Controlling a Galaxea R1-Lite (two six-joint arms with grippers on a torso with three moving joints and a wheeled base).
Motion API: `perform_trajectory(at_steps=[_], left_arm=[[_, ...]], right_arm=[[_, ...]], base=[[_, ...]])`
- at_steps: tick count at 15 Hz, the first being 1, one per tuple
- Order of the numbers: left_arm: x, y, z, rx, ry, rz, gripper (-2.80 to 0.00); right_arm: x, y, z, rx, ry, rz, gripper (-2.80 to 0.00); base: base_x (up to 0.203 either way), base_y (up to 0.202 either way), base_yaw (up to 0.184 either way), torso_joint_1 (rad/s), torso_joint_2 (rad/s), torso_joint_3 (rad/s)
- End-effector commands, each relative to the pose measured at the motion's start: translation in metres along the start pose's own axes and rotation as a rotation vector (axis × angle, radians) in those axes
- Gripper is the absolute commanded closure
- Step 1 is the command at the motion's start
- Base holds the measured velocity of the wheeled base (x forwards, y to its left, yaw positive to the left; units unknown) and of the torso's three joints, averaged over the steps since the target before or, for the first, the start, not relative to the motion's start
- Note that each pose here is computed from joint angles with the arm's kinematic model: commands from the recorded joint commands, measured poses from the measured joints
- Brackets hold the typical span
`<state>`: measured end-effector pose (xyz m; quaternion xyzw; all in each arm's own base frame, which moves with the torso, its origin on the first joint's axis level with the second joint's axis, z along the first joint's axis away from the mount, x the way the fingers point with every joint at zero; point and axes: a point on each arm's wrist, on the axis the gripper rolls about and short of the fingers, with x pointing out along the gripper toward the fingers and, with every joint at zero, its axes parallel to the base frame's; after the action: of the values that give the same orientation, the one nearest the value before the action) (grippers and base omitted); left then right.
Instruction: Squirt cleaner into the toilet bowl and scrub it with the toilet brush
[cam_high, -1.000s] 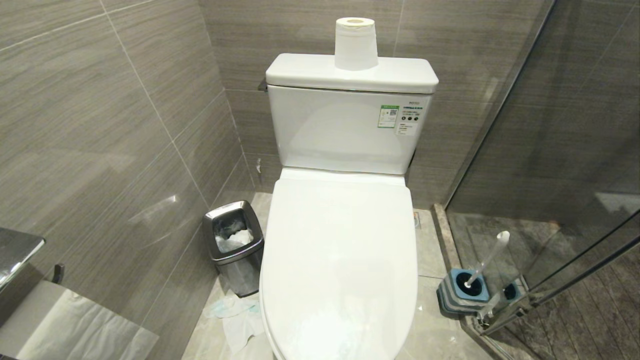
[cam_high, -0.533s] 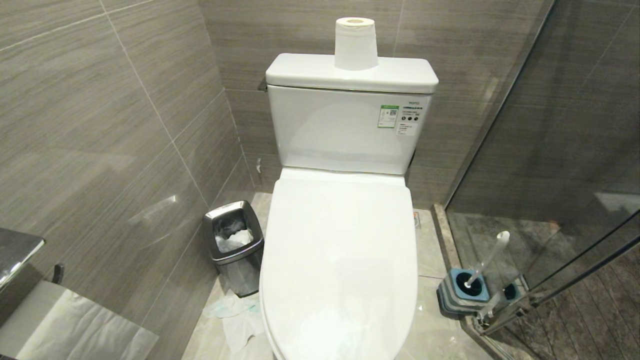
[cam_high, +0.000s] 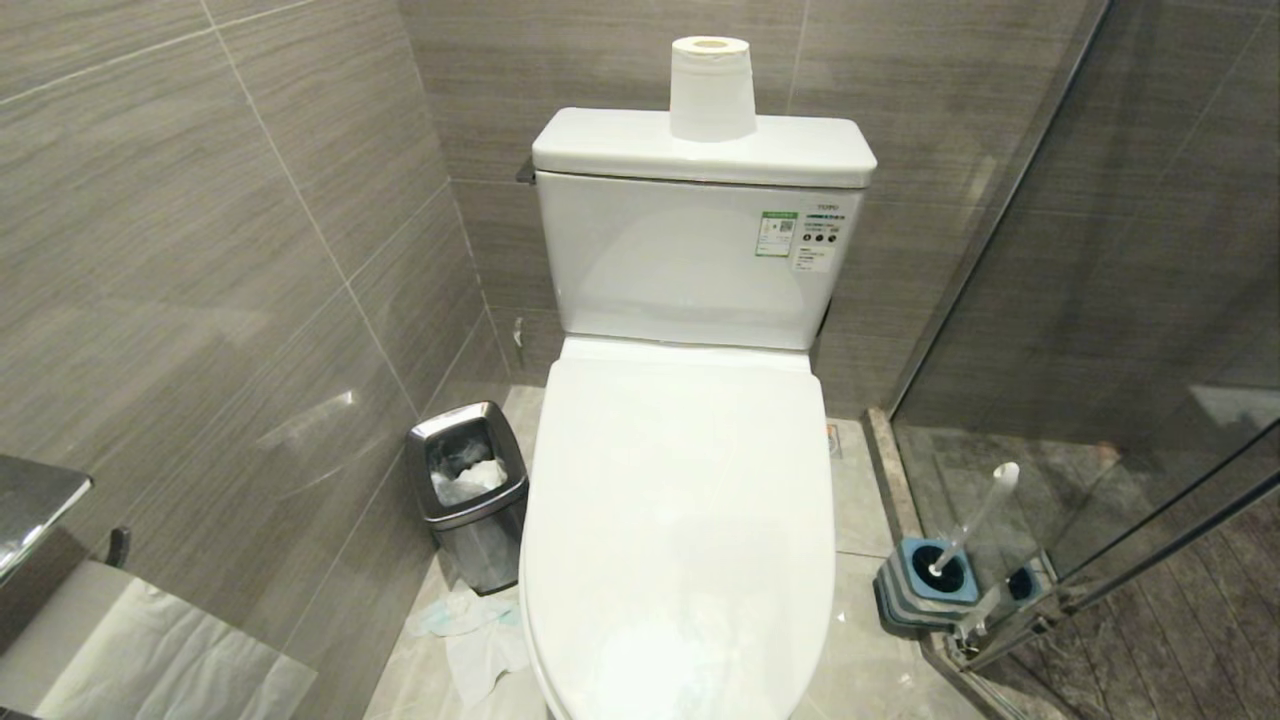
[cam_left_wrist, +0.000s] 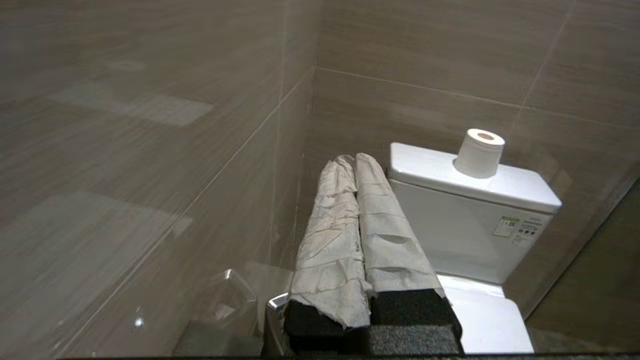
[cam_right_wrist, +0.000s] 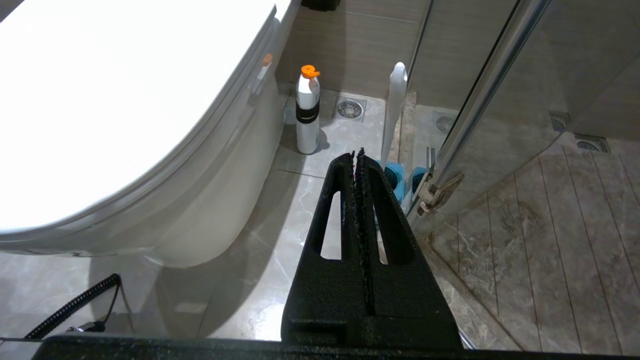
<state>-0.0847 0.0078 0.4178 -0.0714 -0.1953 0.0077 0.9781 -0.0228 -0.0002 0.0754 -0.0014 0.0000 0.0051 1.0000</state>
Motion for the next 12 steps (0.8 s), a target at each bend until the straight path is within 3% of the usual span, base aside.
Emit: perform_trajectory(at_steps=[1,6,12], left_arm=[[-0.050,-0.005,-0.010,0.015,-0.061,0.020,0.00],[-0.095,0.000,-0.061,0.033,-0.018,0.027,0.00],[-0.125,0.009,-0.097,0.117,-0.022,0.013,0.00]], right_arm=[[0.000,0.000,0.000,0.000,0.002,0.001,0.00],[0.000,0.000,0.000,0.000,0.002,0.001,0.00],[0.000,0.000,0.000,0.000,0.003,0.000,0.00]], base=[[0.000,0.000,0.000,0.000,0.00,0.000],[0.000,0.000,0.000,0.000,0.00,0.000],[0.000,0.000,0.000,0.000,0.00,0.000]])
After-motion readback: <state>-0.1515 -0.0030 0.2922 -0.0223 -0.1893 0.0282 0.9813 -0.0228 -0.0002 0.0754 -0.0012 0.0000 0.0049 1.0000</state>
